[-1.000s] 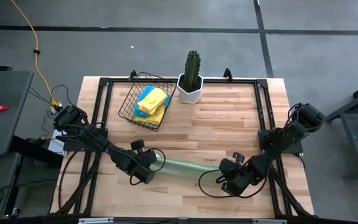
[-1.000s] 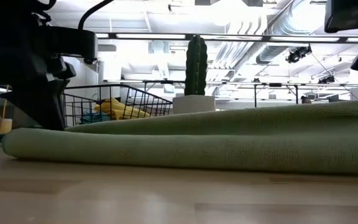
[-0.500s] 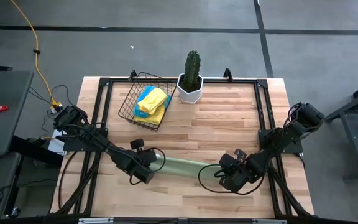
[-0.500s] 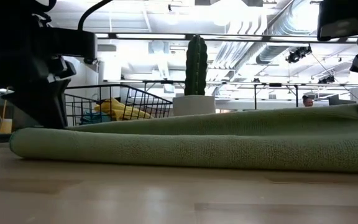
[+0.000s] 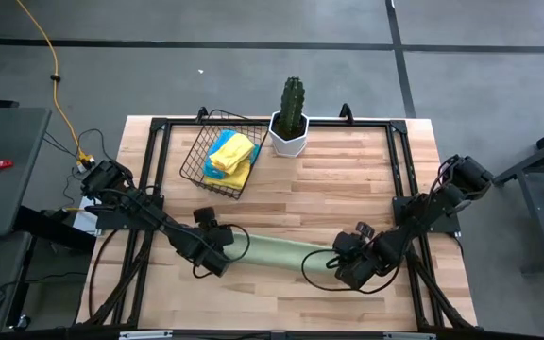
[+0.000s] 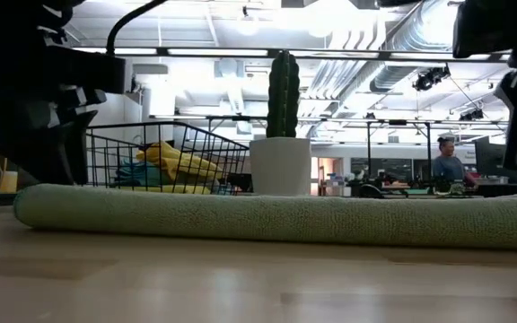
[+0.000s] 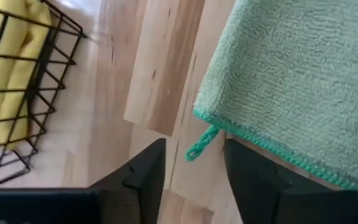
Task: Fold microfiber towels
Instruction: Fold the green microfiber towel on the table
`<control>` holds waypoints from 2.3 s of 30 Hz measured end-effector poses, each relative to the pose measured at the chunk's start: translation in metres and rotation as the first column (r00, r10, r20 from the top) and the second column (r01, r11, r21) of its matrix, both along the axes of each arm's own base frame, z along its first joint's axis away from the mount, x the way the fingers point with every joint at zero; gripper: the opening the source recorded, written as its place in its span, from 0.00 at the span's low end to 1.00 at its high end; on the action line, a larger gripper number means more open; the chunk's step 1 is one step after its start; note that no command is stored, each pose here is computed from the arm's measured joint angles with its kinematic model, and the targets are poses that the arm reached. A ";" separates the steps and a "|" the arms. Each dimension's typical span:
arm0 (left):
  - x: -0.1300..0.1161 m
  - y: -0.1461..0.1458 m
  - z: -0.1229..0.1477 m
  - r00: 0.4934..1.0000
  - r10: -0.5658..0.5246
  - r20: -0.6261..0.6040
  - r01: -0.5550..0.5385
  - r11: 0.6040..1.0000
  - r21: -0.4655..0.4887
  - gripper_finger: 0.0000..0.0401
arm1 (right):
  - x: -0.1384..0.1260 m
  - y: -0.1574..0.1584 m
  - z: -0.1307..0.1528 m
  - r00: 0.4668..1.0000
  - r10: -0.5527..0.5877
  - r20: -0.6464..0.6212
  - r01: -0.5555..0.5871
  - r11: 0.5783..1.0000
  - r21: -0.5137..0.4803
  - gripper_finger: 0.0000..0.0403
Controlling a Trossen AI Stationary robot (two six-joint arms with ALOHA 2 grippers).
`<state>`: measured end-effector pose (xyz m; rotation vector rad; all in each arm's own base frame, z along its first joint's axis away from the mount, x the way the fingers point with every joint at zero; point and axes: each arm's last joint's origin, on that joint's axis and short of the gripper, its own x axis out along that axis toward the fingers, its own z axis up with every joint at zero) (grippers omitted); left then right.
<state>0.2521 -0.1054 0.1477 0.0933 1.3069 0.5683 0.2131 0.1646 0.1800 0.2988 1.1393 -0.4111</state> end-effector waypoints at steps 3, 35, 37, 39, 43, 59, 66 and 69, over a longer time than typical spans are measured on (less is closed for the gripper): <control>-0.001 0.001 0.004 1.000 -0.026 -0.001 0.026 1.000 0.013 0.42 | -0.001 -0.003 0.005 1.000 -0.005 -0.027 0.004 0.999 -0.040 0.48; 0.012 0.039 0.103 0.501 -0.477 0.722 0.382 0.871 0.310 0.47 | -0.051 0.028 0.020 0.810 -0.567 0.149 0.528 0.816 0.234 0.52; 0.014 0.040 0.110 0.505 -0.506 0.699 0.401 0.855 0.329 0.47 | -0.050 0.038 0.016 0.779 -0.608 0.150 0.545 0.777 0.315 0.52; 0.015 0.039 0.112 0.507 -0.538 0.673 0.421 0.836 0.351 0.47 | -0.048 0.046 0.009 0.751 -0.639 0.166 0.558 0.749 0.358 0.52; 0.014 0.037 0.113 0.520 -0.594 0.614 0.451 0.801 0.394 0.47 | -0.034 0.053 -0.011 0.718 -0.677 0.163 0.594 0.717 0.364 0.52; -0.007 0.026 0.144 0.628 -0.518 0.581 0.251 0.841 0.479 0.47 | 0.008 0.039 -0.062 0.630 -0.772 0.090 0.726 0.626 0.287 0.52; -0.013 0.023 0.148 0.666 -0.444 0.599 0.085 0.843 0.531 0.47 | 0.006 0.038 -0.064 0.634 -0.771 0.067 0.735 0.627 0.258 0.43; -0.014 0.023 0.149 0.674 -0.431 0.600 0.054 0.838 0.542 0.47 | 0.003 0.035 -0.064 0.647 -0.761 0.036 0.741 0.640 0.203 0.27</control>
